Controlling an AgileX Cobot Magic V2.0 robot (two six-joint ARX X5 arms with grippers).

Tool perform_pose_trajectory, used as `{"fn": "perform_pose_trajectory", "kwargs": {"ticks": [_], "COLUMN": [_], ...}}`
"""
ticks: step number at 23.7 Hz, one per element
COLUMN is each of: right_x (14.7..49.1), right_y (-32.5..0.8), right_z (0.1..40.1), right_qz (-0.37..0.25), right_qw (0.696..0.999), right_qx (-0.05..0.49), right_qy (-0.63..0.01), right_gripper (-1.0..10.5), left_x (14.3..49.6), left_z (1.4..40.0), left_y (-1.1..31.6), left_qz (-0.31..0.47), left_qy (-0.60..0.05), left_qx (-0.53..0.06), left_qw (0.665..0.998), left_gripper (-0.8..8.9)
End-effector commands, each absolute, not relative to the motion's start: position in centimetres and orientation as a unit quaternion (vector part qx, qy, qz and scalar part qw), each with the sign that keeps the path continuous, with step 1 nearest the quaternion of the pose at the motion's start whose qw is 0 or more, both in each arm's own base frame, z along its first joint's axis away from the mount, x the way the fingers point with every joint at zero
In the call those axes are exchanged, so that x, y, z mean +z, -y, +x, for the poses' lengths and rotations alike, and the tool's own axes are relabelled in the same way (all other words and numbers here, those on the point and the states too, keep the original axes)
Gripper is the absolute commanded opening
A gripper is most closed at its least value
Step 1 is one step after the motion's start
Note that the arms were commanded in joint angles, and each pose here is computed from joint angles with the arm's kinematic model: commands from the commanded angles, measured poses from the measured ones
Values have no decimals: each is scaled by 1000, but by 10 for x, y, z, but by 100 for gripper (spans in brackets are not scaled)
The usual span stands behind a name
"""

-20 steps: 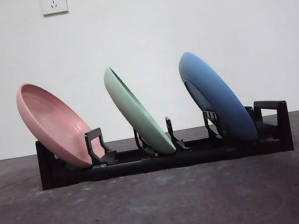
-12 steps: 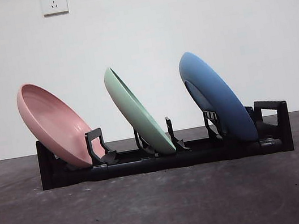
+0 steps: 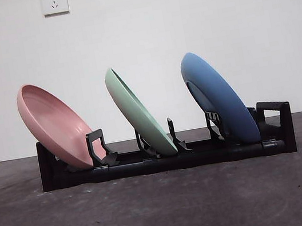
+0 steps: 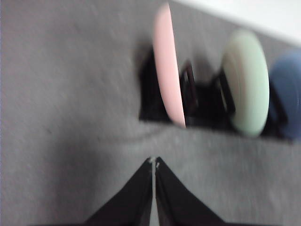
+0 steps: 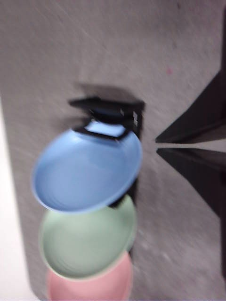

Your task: Place the plate

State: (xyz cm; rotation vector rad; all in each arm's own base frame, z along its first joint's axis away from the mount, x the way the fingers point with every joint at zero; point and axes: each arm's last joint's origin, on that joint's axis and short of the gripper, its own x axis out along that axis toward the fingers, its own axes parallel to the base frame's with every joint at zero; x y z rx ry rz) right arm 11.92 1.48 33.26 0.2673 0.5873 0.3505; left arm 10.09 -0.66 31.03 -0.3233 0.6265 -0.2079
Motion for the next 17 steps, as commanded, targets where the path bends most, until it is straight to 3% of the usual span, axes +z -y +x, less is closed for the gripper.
{"fn": "perform_pose_trajectory", "kwargs": {"ticks": [1,5,7,9,10,11,17], "right_x": [340,346,347,348,348,348,346], "right_y": [-18,-26,-30,-33,-35,-36,-50], "right_z": [128,145,153,159,162,165,192], "right_qz": [117,113,107,102,101,100,99], "right_qw": [924,894,884,876,873,871,850], "right_qx": [194,221,228,234,237,239,251], "right_qy": [-308,-373,-395,-408,-414,-418,-451], "right_gripper": [14,15,20,177,292,350,348], "left_x": [317,315,313,312,312,313,314], "left_z": [110,128,136,140,140,141,141], "left_y": [10,18,22,23,24,24,24], "left_qz": [-111,-107,-107,-105,-104,-104,-104], "left_qy": [-327,-392,-418,-424,-421,-417,-411], "left_qx": [-145,-192,-198,-202,-203,-204,-204], "left_qw": [927,894,880,877,878,880,882], "left_gripper": [11,13,126,327,352,351,347]}}
